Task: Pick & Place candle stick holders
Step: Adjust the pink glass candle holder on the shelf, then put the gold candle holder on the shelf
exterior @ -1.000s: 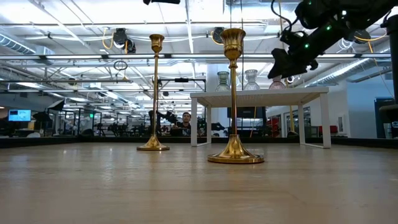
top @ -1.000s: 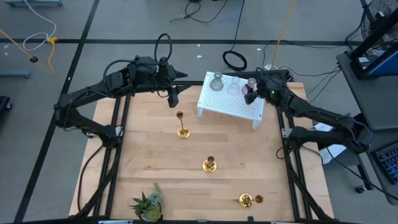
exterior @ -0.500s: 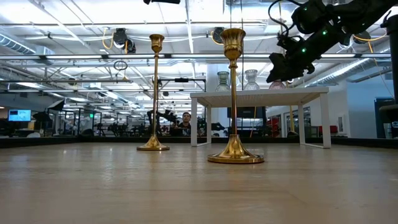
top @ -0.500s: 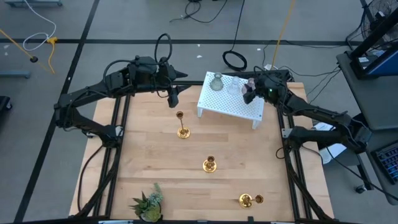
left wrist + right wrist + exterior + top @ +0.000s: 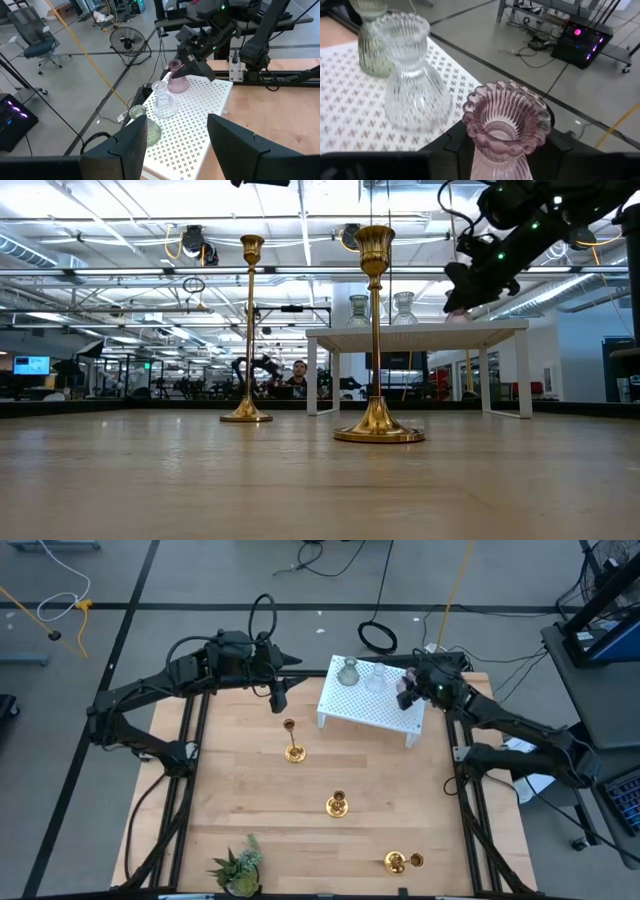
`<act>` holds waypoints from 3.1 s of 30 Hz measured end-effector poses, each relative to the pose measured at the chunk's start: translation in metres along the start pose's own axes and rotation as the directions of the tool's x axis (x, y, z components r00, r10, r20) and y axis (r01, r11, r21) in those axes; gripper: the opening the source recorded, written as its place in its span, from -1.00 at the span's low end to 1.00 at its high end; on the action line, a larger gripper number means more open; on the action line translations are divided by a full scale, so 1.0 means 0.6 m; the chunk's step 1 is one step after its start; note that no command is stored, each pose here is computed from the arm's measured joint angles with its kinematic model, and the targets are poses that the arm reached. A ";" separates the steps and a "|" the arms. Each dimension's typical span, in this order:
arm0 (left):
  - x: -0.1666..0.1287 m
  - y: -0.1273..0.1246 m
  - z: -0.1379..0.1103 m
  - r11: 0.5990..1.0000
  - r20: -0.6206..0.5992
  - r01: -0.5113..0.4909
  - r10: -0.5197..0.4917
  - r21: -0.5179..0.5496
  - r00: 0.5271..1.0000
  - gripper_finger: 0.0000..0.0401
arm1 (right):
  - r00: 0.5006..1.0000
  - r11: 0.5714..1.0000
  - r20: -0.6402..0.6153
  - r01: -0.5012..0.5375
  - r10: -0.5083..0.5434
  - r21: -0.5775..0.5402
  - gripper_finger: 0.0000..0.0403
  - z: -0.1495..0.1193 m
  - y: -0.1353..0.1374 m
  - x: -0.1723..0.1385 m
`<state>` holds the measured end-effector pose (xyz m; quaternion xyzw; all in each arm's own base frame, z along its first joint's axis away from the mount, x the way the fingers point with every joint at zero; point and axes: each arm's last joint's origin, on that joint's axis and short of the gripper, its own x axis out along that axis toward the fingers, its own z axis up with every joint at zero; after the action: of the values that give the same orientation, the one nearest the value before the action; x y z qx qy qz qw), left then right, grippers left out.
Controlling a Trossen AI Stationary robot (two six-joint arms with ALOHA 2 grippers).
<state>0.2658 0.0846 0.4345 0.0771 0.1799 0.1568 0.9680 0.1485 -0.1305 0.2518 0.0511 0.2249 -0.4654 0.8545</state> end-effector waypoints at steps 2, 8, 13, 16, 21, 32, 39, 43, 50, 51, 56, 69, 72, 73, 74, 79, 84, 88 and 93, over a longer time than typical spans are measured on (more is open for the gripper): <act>0.000 0.000 0.000 1.000 0.000 0.000 0.000 0.000 1.000 0.07 | 1.000 1.000 -0.001 0.000 0.000 0.006 -0.34 -0.001 -0.004 -0.011; 0.000 0.000 0.000 1.000 0.000 0.000 0.000 -0.019 1.000 0.07 | 1.000 1.000 -0.016 0.000 0.000 0.025 -0.30 -0.006 -0.010 -0.031; 0.000 0.000 0.000 1.000 0.000 0.000 0.000 -0.024 1.000 0.07 | 1.000 0.999 0.004 -0.002 0.002 0.052 -0.29 -0.013 -0.008 -0.023; 0.000 0.000 0.000 1.000 0.001 0.000 0.000 -0.027 1.000 0.07 | 0.999 0.998 0.040 -0.008 0.005 0.061 -0.31 -0.017 -0.004 -0.012; 0.000 0.000 0.000 1.000 0.001 0.000 0.000 -0.029 1.000 0.07 | 0.996 0.997 0.086 -0.016 0.009 0.072 -0.30 -0.021 0.000 -0.001; 0.000 0.000 0.000 1.000 0.001 -0.001 0.001 -0.027 1.000 0.07 | 0.994 0.998 0.095 -0.059 0.058 0.009 -0.10 -0.021 0.003 0.001; 0.000 -0.001 -0.004 1.000 -0.024 0.004 -0.004 -0.023 1.000 0.07 | 0.992 0.999 0.118 -0.054 0.054 0.000 0.14 -0.018 0.001 -0.005; -0.006 -0.002 -0.011 1.000 -0.072 0.013 -0.014 -0.017 0.997 0.07 | 0.982 0.998 0.180 -0.057 0.055 0.002 0.19 -0.008 -0.005 -0.026; -0.061 0.000 -0.019 1.000 -0.081 0.014 -0.015 -0.016 0.997 0.07 | 0.936 0.979 0.289 -0.202 0.199 -0.020 0.14 0.001 -0.004 -0.077; -0.067 -0.001 -0.026 1.000 -0.085 0.015 -0.016 -0.016 0.996 0.07 | 0.920 0.966 0.300 -0.254 0.254 -0.037 0.13 0.001 -0.001 -0.084; -0.089 -0.011 -0.078 0.999 -0.070 0.025 -0.027 -0.019 0.997 0.07 | 0.825 0.869 0.279 -0.486 0.491 -0.090 0.11 -0.006 0.022 -0.111; -0.059 -0.090 -0.279 0.969 0.064 0.239 -0.235 -0.065 0.970 0.07 | 0.693 0.690 0.066 -0.697 0.718 -0.195 0.11 -0.076 0.088 -0.124; -0.043 -0.106 -0.324 0.962 0.090 0.255 -0.247 -0.094 0.965 0.07 | 0.673 0.665 0.031 -0.721 0.739 -0.193 0.11 -0.098 0.096 -0.120; -0.037 -0.111 -0.339 0.959 0.090 0.263 -0.254 -0.106 0.963 0.07 | 0.669 0.660 0.020 -0.727 0.743 -0.188 0.11 -0.106 0.099 -0.119; -0.032 -0.117 -0.353 0.957 0.097 0.269 -0.259 -0.113 0.961 0.07 | 0.664 0.655 0.015 -0.733 0.748 -0.183 0.11 -0.114 0.101 -0.117; -0.018 -0.134 -0.398 0.943 0.178 0.290 -0.261 -0.164 0.949 0.07 | 0.632 0.632 0.064 -0.754 0.772 -0.179 0.11 -0.146 0.110 -0.106; -0.002 -0.141 -0.414 0.947 0.176 0.272 -0.243 -0.171 0.954 0.07 | 0.593 0.618 0.175 -0.763 0.786 -0.190 0.11 -0.167 0.113 -0.099; 0.017 -0.142 -0.425 0.967 0.145 0.198 -0.175 -0.158 0.974 0.07 | 0.565 0.611 0.251 -0.773 0.786 -0.173 0.11 -0.179 0.111 -0.097; 0.043 -0.149 -0.434 0.966 0.176 0.199 -0.170 -0.164 0.970 0.07 | 0.554 0.607 0.279 -0.778 0.784 -0.163 0.09 -0.189 0.109 -0.095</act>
<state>0.2161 0.0334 0.1675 -0.0156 0.0927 0.0746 0.9928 0.1374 -0.0161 0.1669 0.0599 0.0410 -0.0376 0.9967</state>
